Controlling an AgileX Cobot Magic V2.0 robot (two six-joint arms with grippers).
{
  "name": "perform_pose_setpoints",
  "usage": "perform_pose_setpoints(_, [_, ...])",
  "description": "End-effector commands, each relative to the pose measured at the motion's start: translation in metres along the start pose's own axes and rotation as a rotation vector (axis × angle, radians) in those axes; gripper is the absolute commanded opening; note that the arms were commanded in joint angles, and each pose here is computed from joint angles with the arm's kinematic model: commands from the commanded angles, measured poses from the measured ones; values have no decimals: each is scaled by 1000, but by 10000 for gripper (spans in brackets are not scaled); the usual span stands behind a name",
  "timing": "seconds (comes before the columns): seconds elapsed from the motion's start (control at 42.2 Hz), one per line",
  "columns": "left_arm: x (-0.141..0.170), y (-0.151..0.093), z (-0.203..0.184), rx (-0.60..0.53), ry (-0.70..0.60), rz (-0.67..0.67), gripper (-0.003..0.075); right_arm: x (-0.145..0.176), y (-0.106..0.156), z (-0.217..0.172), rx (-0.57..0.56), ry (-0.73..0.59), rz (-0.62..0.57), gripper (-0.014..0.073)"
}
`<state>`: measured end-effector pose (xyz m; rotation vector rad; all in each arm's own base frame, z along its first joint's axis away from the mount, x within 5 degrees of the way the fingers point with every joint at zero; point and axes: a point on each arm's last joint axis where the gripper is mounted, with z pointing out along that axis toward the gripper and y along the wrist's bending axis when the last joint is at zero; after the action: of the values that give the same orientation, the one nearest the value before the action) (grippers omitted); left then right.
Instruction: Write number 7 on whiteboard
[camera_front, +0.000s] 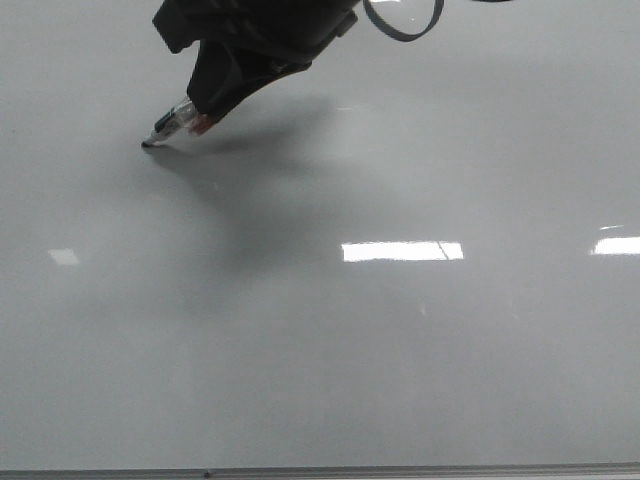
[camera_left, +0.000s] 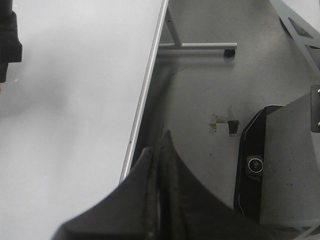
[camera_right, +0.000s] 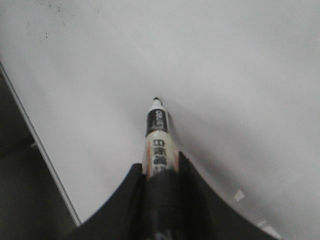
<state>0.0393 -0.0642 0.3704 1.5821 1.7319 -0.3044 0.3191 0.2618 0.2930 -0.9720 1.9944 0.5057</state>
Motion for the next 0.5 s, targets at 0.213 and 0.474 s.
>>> perform_pose_setpoints(0.213, [-10, 3, -7, -23, -75, -10, -20, -21, -25, -28, 87, -118, 51, -59])
perform_pose_setpoints(0.474, [-10, 3, -7, -23, -75, -10, -20, 8, -54, -68, 183, -88, 119, -59])
